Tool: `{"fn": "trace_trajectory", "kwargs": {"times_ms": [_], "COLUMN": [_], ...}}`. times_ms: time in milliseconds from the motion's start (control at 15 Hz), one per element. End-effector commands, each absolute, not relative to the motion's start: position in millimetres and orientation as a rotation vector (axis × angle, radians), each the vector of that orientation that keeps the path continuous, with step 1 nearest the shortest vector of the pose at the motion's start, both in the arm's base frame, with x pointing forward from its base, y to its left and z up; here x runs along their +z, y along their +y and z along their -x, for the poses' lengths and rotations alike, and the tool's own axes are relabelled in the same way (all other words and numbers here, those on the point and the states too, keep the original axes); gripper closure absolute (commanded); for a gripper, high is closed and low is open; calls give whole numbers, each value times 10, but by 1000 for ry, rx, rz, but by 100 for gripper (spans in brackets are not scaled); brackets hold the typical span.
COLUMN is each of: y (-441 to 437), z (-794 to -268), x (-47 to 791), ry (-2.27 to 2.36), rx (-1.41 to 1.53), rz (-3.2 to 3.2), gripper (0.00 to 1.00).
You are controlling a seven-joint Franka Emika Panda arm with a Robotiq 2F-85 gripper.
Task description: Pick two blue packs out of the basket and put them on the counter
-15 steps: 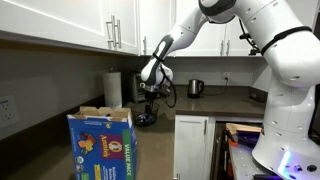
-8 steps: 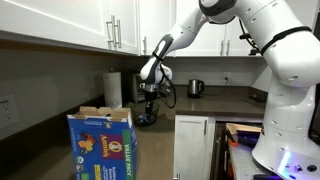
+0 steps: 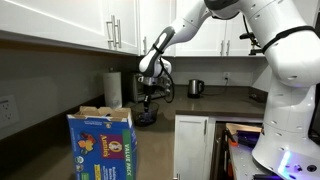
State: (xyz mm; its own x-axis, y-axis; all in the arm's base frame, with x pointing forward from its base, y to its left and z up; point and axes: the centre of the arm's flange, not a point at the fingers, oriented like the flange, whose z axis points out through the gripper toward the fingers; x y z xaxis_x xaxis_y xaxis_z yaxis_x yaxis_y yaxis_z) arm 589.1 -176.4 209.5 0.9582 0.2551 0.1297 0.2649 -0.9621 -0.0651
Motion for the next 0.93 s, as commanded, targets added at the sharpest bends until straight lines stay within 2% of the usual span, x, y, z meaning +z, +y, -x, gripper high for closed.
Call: {"fn": "trace_trajectory", "kwargs": {"times_ms": [0, 533, 867], "y": [-1617, -963, -352], "z": [-5792, -5642, -5404], "x": [2577, 3257, 3291], "ry": [-444, -609, -739], "rx": [-238, -388, -387], "rz": [3003, 2938, 2816], "gripper": [100, 100, 100]}}
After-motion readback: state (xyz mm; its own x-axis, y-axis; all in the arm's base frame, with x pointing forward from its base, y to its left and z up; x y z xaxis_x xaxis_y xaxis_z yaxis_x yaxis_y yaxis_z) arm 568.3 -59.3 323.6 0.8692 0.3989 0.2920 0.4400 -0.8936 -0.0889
